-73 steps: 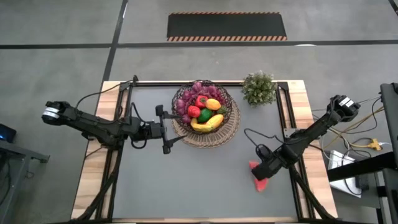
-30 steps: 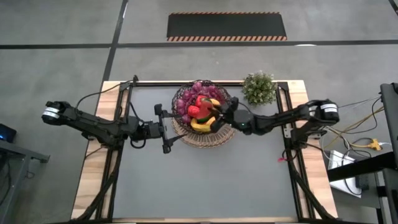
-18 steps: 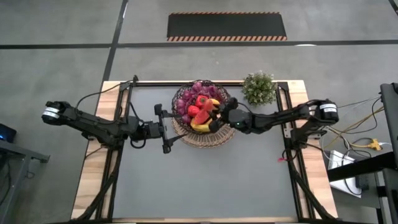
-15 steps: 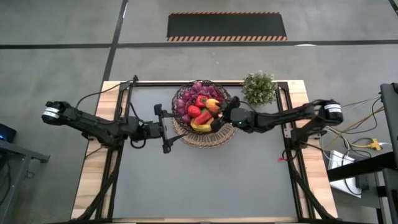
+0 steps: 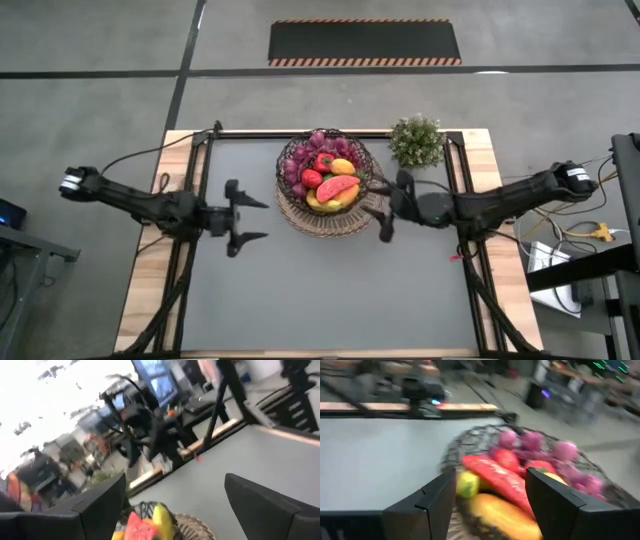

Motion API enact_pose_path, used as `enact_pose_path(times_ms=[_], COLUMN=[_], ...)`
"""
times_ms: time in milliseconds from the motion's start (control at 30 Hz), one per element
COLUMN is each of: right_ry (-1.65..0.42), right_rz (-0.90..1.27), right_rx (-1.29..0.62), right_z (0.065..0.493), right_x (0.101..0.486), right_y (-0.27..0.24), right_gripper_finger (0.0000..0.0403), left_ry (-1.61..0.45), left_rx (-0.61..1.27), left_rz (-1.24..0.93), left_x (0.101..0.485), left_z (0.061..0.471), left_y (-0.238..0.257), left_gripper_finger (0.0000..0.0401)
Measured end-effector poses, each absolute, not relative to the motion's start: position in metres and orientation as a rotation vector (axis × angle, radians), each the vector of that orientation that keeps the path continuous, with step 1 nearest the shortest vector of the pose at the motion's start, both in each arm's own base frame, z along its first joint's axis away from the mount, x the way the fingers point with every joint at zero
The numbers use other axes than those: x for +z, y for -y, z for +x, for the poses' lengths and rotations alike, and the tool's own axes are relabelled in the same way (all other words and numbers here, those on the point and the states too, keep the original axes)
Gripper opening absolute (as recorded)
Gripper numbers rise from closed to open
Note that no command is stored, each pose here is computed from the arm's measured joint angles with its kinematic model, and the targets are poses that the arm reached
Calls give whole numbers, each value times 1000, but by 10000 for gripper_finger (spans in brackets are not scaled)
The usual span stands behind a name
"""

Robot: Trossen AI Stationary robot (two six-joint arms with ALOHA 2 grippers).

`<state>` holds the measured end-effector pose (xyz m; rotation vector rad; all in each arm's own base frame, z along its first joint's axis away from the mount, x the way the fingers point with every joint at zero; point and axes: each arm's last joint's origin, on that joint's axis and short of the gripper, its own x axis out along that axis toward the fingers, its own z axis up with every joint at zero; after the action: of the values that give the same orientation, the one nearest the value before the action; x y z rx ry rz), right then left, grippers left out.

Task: Build produce basket
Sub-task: Return to Home Position

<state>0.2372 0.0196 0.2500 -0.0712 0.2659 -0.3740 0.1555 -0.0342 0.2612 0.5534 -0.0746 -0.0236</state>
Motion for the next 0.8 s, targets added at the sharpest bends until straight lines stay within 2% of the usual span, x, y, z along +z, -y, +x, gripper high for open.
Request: enact_pose_path(times_ms=[200,333,467,800], right_ry=[-83,20,60,113], right_rz=[-164,-242,-284,-263], right_rx=[-170,-225,-283,-196], right_z=[211,194,179,143], right_x=[215,206,206,187], right_y=[-23,-10,8,41], right_gripper_finger=[208,193,175,130], left_ry=[191,200,195,274], left_rx=[21,74,208,258], left_rz=[544,537,508,403], left_x=[249,235,220,198], left_z=[127,117,107,91], left_y=[24,18,11,7], left_gripper_finger=[299,278,256,213])
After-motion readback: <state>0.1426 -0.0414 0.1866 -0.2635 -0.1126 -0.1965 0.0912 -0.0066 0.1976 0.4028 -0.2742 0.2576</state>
